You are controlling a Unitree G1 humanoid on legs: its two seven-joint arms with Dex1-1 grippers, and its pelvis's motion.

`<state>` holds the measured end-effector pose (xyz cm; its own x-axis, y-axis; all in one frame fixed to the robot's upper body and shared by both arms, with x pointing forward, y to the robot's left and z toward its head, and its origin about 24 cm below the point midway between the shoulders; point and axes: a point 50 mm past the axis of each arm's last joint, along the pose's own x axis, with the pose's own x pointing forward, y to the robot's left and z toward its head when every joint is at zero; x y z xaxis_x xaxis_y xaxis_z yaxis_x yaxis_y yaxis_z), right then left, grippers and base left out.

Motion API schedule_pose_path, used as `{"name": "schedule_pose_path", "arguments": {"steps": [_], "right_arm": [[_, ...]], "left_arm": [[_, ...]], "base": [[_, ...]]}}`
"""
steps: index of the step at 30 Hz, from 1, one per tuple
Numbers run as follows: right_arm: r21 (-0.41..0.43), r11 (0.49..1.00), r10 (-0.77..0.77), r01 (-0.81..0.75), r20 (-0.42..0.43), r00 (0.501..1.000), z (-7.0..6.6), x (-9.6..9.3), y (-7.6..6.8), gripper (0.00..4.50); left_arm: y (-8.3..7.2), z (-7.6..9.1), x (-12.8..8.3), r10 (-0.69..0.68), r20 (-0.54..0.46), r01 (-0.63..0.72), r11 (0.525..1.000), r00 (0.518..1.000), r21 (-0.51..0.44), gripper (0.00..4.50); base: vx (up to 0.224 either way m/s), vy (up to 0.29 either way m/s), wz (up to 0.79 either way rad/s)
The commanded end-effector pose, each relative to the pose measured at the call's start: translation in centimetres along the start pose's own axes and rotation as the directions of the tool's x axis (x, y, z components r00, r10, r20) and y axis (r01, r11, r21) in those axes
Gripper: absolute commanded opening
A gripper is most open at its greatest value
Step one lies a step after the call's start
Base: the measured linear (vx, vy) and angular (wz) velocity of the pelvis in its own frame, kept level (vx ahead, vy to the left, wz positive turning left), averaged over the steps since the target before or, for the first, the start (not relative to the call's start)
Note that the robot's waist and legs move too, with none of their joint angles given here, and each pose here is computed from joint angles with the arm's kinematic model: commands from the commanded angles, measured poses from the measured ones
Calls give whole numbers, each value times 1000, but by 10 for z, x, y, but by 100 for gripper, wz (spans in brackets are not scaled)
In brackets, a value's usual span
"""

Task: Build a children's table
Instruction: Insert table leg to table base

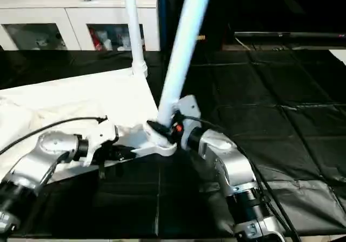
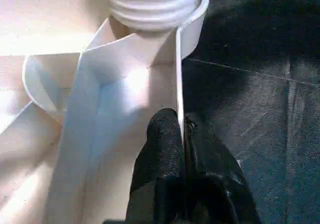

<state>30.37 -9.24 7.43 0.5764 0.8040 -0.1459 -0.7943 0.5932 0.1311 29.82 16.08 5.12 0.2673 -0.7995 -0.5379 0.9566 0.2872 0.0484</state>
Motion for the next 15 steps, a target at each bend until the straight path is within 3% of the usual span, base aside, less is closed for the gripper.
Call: {"name": "schedule_pose_path", "arguments": {"steps": [1,15], "right_arm": [[-12,1000,28,-29,-25,999,-2,-1,1,192],[-59,998,21,-28,-116,993,-7,6,-14,192]], "left_arm": [[5,0,-5,16,-23,-16,1000,1000,10,0],[16,-2,-14,46,-18,-46,999,999,-5,0]], "base": [[0,0,0],[0,0,0]]}}
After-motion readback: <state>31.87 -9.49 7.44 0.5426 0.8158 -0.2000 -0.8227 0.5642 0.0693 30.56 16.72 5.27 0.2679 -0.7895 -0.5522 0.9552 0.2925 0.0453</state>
